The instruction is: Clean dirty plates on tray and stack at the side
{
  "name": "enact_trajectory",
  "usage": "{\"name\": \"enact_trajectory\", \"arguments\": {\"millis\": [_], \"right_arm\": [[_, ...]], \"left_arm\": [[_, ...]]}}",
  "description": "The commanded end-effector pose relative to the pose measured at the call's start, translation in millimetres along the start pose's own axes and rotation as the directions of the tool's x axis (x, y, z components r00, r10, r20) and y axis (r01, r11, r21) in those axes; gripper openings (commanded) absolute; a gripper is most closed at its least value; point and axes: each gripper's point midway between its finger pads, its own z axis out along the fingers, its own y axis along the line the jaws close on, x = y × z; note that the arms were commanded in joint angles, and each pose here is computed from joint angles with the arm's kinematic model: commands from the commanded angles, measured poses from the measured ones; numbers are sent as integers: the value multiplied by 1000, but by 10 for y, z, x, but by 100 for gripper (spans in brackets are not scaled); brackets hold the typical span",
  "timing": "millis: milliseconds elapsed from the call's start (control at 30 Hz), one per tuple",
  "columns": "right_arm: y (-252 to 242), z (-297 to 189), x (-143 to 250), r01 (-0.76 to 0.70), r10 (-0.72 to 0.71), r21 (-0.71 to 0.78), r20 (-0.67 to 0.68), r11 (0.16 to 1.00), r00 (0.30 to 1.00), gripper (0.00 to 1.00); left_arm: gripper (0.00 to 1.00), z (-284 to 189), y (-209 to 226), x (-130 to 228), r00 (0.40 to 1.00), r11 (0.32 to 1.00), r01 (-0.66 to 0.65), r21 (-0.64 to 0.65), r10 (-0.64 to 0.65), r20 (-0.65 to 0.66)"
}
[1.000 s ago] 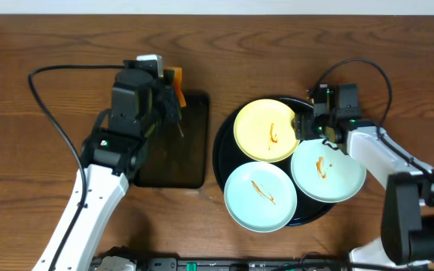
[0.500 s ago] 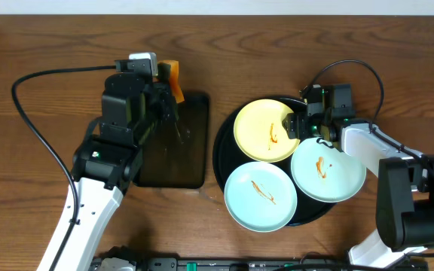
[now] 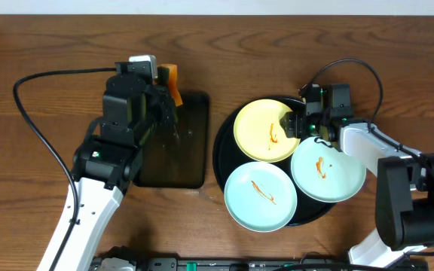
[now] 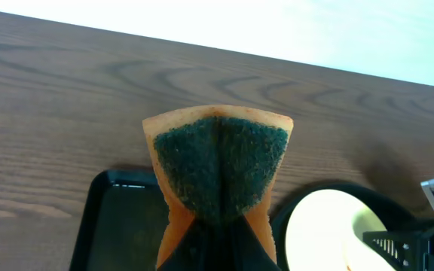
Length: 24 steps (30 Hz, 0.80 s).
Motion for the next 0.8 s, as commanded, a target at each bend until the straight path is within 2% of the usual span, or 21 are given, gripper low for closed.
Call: {"name": "enact_trajectory", "arguments": {"millis": [0, 133, 767], "right_arm": [[18, 57, 73, -22, 22, -8, -27, 1000, 999, 61], [18, 58, 78, -30, 30, -8, -29, 1000, 999, 52], [14, 58, 118, -35, 34, -6, -45, 999, 998, 35]], "left_arm": [[8, -73, -9, -117, 999, 1000, 5, -6, -4, 38], [8, -73, -9, -117, 999, 1000, 5, -6, -4, 38], [8, -57, 0, -88, 1000, 1000, 4, -9, -4, 30]]}}
